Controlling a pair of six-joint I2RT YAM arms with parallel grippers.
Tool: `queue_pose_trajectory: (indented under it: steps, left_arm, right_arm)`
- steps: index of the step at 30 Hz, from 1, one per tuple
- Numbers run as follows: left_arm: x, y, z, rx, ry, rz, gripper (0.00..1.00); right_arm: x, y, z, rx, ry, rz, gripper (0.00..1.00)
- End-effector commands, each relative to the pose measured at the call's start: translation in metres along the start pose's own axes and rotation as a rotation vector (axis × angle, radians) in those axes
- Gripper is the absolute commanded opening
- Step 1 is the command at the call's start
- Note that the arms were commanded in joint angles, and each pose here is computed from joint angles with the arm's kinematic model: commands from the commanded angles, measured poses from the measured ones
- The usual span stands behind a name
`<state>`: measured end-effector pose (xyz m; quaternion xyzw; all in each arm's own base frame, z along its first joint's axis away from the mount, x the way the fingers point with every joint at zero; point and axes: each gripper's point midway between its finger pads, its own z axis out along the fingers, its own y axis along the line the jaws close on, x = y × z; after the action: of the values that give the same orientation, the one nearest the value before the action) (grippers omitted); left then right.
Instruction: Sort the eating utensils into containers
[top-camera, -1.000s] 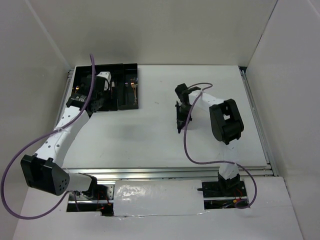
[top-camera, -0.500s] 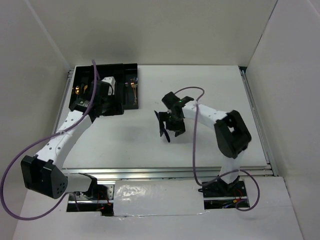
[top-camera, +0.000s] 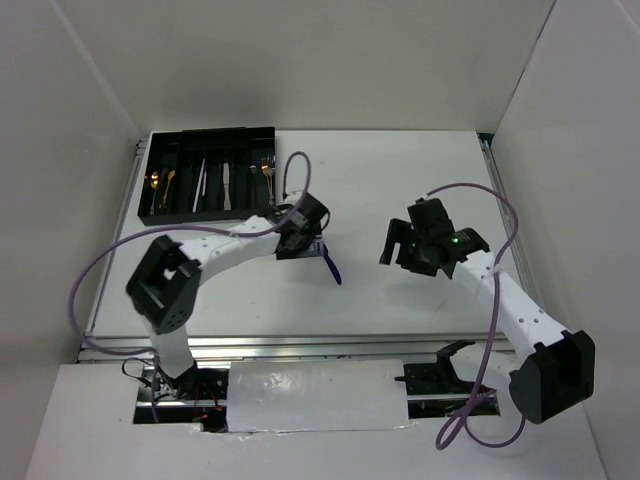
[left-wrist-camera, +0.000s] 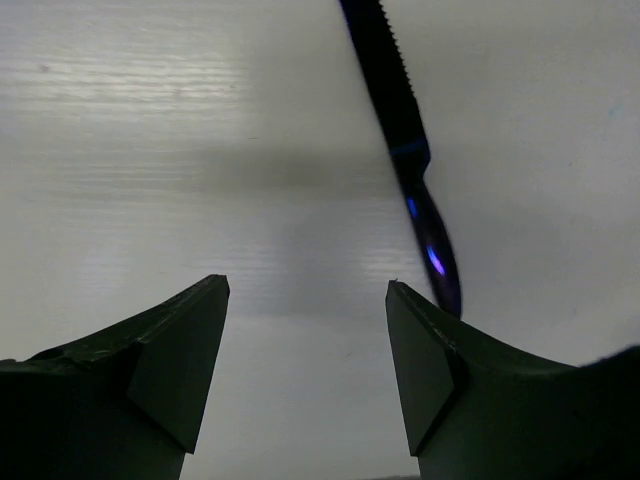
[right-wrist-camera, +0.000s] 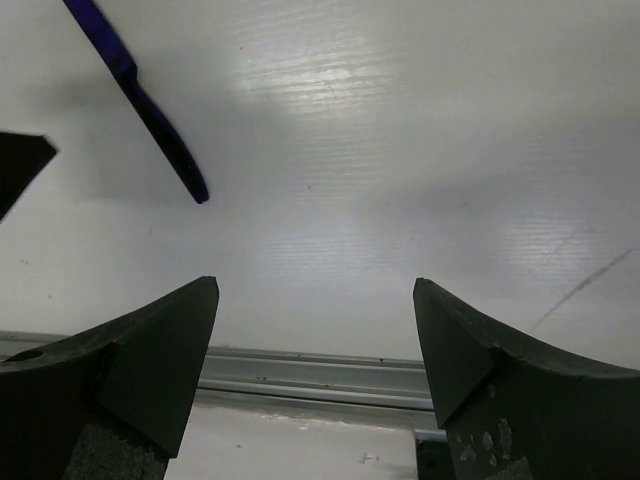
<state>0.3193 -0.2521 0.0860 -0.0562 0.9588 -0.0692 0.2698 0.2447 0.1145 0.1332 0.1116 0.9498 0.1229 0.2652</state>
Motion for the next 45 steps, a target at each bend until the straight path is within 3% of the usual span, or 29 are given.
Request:
queue_pose_trajectory:
  steps: [1, 10, 22, 28, 31, 34, 45]
  left_arm:
    - [-0.02, -0.054, 0.004, -0.012, -0.102, -0.153, 0.77]
    - [0.008, -0.08, 0.053, -0.067, -0.05, -0.156, 0.75]
    - [0.051, -0.07, 0.086, -0.191, 0.018, -0.136, 0.57]
    - [0.058, -0.065, 0.084, -0.197, 0.037, -0.129, 0.37]
    - [0.047, -0.061, 0.073, -0.193, 0.007, -0.092, 0.11]
    - [0.029, -0.053, 0.056, -0.211, -0.053, -0.058, 0.0]
    - [0.001, -0.023, 0.016, -0.194, -0.118, 0.074, 0.0]
  right_arm:
    - [-0.008, -0.005, -0.008, 0.004, -0.059, -0.014, 0.87]
    - [0.004, -0.014, -0.01, -0.023, -0.048, -0.03, 0.88]
    - [0.001, -0.008, -0.007, -0.058, -0.041, -0.034, 0.88]
    - [0.001, -0.009, -0.005, -0.053, -0.042, -0.031, 0.88]
    - [0.001, -0.01, -0.003, -0.047, -0.04, -0.028, 0.88]
    - [0.0, -0.006, -0.003, -0.056, -0.044, -0.028, 0.88]
    - [-0.001, 0.0, 0.003, -0.076, -0.038, -0.029, 0.88]
